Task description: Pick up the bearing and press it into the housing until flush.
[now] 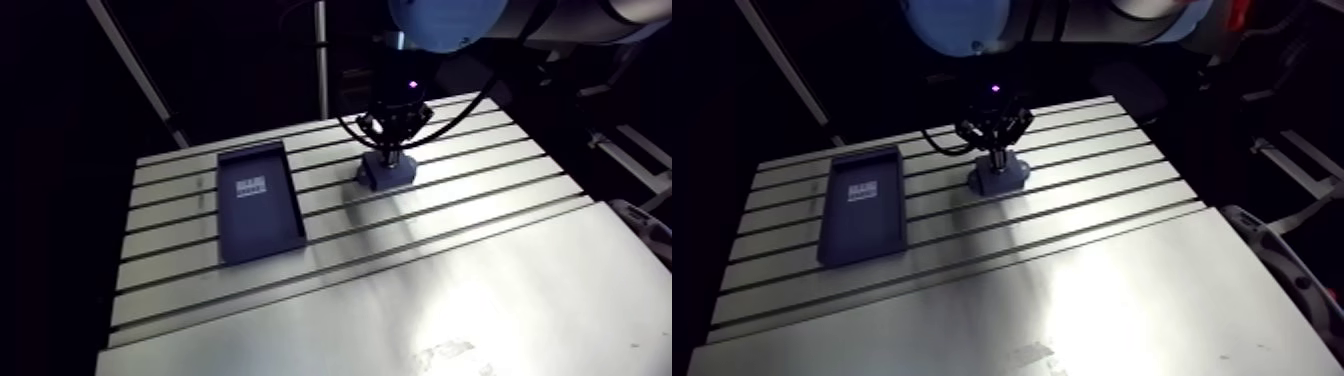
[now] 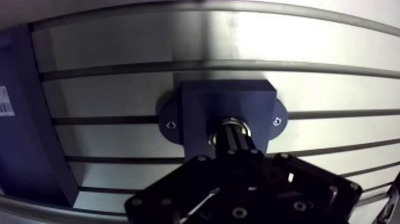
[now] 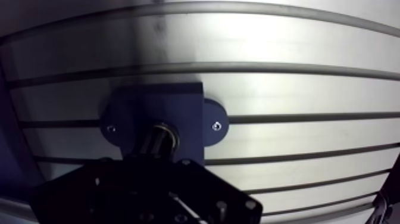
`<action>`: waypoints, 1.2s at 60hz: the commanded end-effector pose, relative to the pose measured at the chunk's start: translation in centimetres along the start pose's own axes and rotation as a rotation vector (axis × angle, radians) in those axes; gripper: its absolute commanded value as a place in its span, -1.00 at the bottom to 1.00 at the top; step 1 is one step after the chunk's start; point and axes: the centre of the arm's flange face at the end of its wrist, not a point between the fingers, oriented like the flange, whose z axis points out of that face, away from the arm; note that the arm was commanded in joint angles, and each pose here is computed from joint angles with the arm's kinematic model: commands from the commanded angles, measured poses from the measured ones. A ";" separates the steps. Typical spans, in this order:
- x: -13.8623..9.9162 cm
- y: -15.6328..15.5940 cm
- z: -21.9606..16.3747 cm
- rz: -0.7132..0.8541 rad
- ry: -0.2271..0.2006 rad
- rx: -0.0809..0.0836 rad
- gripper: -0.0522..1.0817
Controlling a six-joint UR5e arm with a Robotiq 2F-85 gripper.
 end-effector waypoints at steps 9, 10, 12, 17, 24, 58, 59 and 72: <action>-0.1 0.0 0.5 0.001 -0.008 0.001 0.94; -0.1 0.0 0.5 0.001 -0.008 0.001 0.94; -0.1 0.0 0.5 0.001 -0.008 0.001 0.94; -0.1 0.0 0.4 0.001 -0.007 0.001 0.94; 0.0 0.0 0.3 0.001 -0.006 -0.001 0.94; -0.1 0.0 0.4 0.001 -0.006 -0.001 0.94; -0.1 0.0 0.4 0.001 -0.006 -0.001 0.94; -0.1 0.0 0.5 0.000 -0.010 -0.001 0.94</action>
